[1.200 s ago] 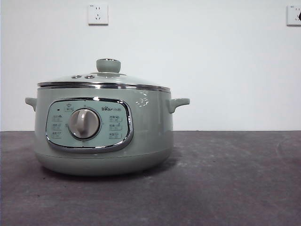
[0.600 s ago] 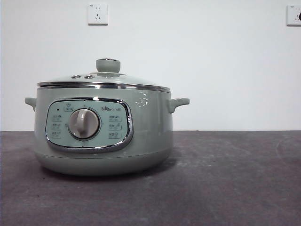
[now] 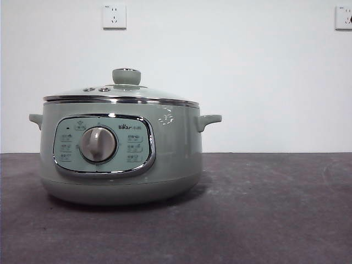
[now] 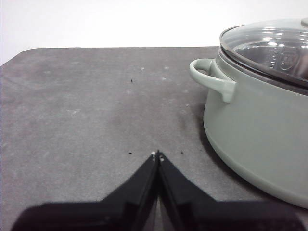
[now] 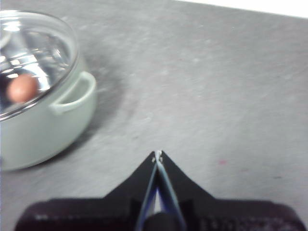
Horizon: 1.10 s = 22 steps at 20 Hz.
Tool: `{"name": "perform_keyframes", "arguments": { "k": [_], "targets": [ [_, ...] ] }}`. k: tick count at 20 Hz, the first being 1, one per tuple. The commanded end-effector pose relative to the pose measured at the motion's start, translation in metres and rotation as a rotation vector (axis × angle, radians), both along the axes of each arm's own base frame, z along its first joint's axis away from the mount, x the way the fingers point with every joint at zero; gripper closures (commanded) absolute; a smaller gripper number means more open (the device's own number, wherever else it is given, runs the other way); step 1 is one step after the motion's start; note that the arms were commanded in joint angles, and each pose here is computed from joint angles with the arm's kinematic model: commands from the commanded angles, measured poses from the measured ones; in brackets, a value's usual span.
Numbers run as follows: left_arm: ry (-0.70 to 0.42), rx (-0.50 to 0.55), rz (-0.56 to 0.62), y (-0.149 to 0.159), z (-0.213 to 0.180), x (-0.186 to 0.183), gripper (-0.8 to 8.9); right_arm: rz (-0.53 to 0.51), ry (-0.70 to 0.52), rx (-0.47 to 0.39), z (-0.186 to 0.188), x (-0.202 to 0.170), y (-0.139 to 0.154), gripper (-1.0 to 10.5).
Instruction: Pick up the egg,open the lid,put the egg in the pot,close the lid
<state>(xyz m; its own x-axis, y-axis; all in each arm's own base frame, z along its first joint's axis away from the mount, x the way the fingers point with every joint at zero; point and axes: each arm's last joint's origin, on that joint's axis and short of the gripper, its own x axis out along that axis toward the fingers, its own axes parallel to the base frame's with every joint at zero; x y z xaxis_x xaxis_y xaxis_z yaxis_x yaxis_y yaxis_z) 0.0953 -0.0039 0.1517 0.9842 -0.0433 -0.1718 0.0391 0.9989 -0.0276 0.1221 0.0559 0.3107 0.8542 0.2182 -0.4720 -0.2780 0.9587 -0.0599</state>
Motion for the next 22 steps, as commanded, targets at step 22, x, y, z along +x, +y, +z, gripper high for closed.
{"name": "perform_keyframes", "arguments": {
  "k": [22],
  "targets": [
    [0.01, -0.004, 0.004, 0.0, -0.005, 0.001, 8.17, -0.034, -0.324, 0.146, -0.134, -0.034, -0.043, 9.5]
  ]
}}
